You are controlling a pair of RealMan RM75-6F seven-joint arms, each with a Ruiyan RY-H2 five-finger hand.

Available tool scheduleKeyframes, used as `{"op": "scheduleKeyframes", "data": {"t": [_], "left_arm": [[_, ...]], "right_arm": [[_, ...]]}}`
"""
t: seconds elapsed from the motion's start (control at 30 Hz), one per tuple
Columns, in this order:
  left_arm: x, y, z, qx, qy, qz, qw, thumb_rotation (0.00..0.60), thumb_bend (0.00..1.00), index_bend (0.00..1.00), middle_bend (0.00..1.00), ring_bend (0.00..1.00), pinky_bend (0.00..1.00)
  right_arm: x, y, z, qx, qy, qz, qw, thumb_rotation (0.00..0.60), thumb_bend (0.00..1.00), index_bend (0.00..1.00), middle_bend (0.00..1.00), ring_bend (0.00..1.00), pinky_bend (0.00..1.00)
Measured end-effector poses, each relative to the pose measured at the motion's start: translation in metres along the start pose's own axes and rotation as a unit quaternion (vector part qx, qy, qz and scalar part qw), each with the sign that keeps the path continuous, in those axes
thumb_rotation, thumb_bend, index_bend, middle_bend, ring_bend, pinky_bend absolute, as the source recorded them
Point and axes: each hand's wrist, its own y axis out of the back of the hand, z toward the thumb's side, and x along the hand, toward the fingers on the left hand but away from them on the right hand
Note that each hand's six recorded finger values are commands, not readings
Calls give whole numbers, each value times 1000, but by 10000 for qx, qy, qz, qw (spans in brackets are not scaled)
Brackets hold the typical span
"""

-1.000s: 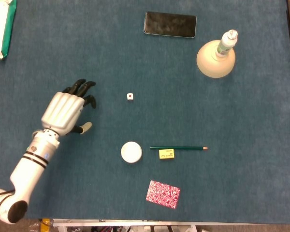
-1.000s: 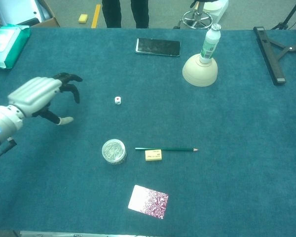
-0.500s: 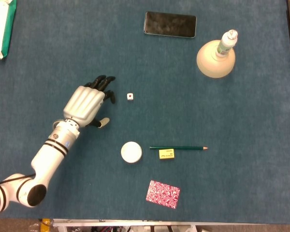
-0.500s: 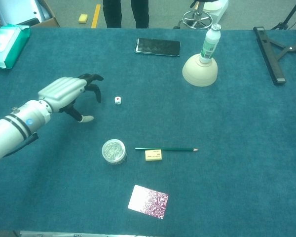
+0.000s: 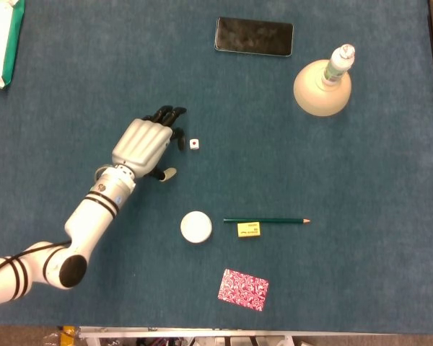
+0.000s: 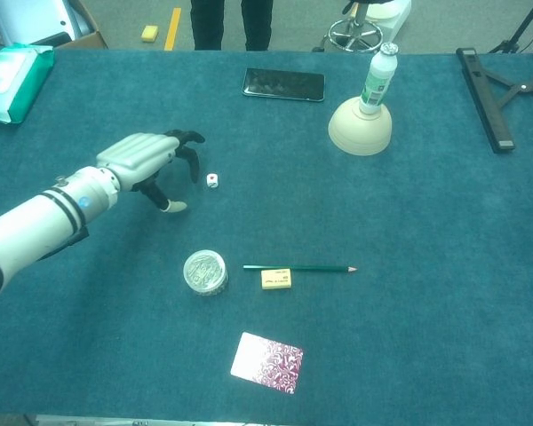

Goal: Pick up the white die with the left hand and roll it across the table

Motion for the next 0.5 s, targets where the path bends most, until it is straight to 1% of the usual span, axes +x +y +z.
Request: {"op": "scheduleKeyframes", "data": {"t": [0.1, 0.2, 0.5], "left_arm": [[7, 2, 4, 62, 40, -1, 10000, 542, 204, 444, 75, 53, 264], [11, 3, 6, 108, 80, 2, 9999, 516, 204, 449, 74, 52, 264], [22, 8, 10, 113, 316, -35, 9994, 479, 204, 466, 76, 52, 264]], "right_arm": [[0, -1, -2, -19, -21, 8, 10000, 600, 0, 285, 339, 373, 575], [1, -2, -3, -40, -41, 22, 10000, 600, 0, 285, 339, 373, 575], [2, -7, -7, -91, -81, 82, 9999, 600, 0, 285, 339, 373, 575]]}}
